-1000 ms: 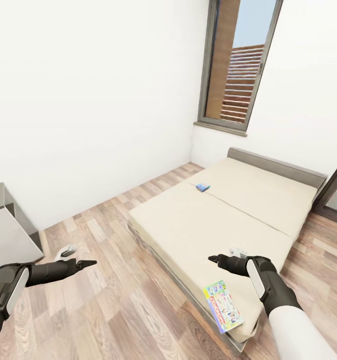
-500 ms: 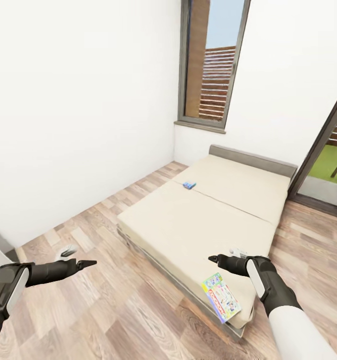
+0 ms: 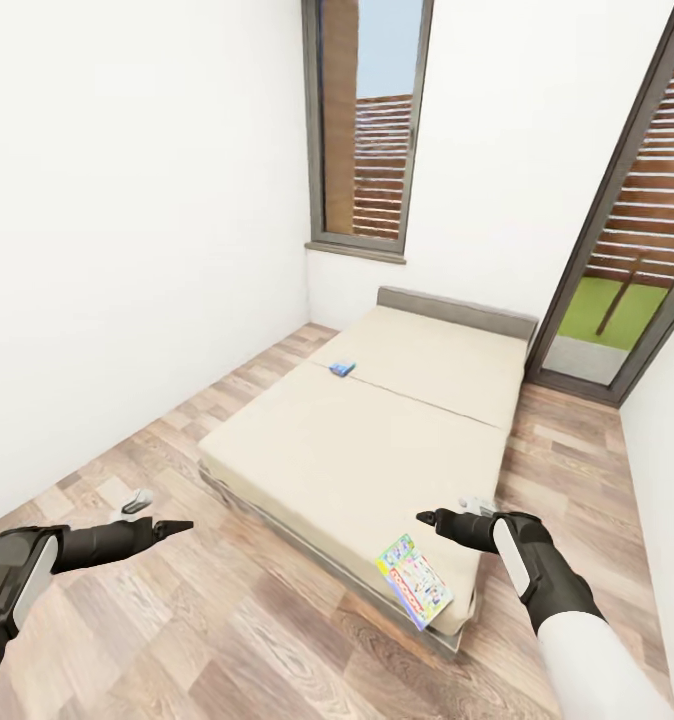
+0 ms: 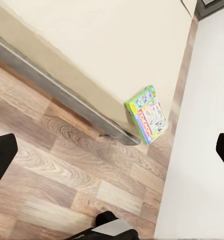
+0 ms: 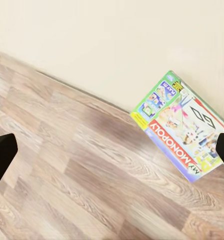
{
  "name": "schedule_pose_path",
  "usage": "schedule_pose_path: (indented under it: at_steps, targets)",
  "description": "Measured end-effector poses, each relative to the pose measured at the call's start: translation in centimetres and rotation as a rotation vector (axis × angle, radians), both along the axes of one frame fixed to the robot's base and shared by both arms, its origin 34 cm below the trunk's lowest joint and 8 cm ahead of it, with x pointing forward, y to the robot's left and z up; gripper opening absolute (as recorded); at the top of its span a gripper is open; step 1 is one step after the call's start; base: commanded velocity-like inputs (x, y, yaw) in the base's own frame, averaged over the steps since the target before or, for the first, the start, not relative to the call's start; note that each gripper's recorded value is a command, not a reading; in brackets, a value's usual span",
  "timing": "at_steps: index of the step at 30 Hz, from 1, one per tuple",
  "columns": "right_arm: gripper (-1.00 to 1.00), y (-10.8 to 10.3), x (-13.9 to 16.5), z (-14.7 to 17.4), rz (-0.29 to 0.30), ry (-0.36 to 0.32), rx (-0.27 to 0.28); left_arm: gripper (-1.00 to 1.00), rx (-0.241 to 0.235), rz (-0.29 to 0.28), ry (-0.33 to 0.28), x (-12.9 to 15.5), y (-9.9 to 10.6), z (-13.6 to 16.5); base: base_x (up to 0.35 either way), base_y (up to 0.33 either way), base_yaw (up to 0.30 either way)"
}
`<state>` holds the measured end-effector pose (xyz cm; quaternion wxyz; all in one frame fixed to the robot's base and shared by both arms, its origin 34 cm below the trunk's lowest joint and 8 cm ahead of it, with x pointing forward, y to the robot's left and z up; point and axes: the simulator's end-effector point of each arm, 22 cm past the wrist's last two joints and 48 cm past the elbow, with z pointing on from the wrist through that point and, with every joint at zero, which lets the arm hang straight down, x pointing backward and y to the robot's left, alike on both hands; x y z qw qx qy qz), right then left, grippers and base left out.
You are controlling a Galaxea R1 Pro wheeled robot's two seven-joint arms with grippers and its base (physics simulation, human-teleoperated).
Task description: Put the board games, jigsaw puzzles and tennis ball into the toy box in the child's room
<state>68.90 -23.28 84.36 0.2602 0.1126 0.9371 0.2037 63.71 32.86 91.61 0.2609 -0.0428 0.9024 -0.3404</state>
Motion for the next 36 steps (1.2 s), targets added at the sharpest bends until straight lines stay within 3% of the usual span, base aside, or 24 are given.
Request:
schedule_pose_path:
  at_steps: [21,36]
  targets:
    - [1.00,0.00,0.00,0.02,0.000,0.000,0.000,1.00,0.000,0.000,0.000,0.00,0.00,0.01,0.000,0.123,-0.283]
    - [1.00,0.00,0.00,0.01,0.000,0.000,0.000,1.00,0.000,0.000,0.000,0.00,0.00,0.00,0.000,0.013,-0.285]
